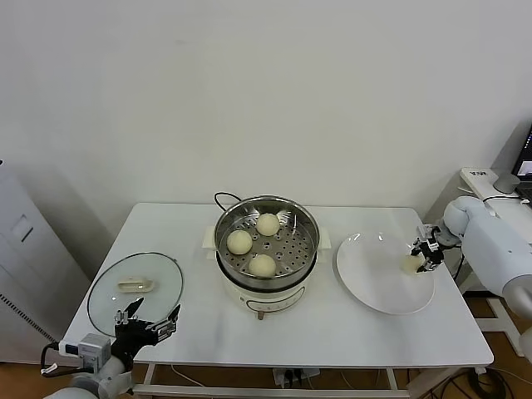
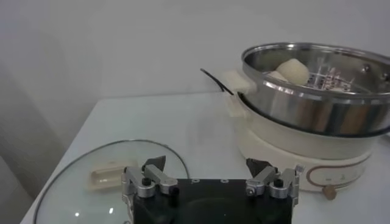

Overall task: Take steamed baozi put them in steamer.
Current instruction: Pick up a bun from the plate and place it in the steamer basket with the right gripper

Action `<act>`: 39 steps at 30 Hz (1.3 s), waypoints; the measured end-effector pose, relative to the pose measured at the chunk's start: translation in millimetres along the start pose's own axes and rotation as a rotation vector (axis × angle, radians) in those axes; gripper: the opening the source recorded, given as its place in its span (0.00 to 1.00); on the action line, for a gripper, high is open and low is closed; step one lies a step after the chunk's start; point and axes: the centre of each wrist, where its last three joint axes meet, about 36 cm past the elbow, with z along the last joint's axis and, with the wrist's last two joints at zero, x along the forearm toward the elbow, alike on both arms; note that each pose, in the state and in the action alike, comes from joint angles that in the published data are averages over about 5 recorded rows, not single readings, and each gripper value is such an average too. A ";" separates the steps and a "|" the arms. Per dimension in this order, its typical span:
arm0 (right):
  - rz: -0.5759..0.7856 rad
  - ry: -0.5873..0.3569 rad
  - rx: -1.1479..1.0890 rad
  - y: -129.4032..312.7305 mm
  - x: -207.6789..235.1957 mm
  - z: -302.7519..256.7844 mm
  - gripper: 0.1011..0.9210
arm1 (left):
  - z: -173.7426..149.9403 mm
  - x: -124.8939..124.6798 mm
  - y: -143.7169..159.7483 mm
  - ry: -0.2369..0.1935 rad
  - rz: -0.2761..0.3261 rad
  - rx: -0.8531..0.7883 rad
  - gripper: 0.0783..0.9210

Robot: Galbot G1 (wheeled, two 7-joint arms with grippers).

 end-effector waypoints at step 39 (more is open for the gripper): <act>0.046 -0.317 -0.135 -80.9 201.8 -240.1 0.45 | -3.0 1.0 -3.4 0.000 -0.008 -0.024 0.88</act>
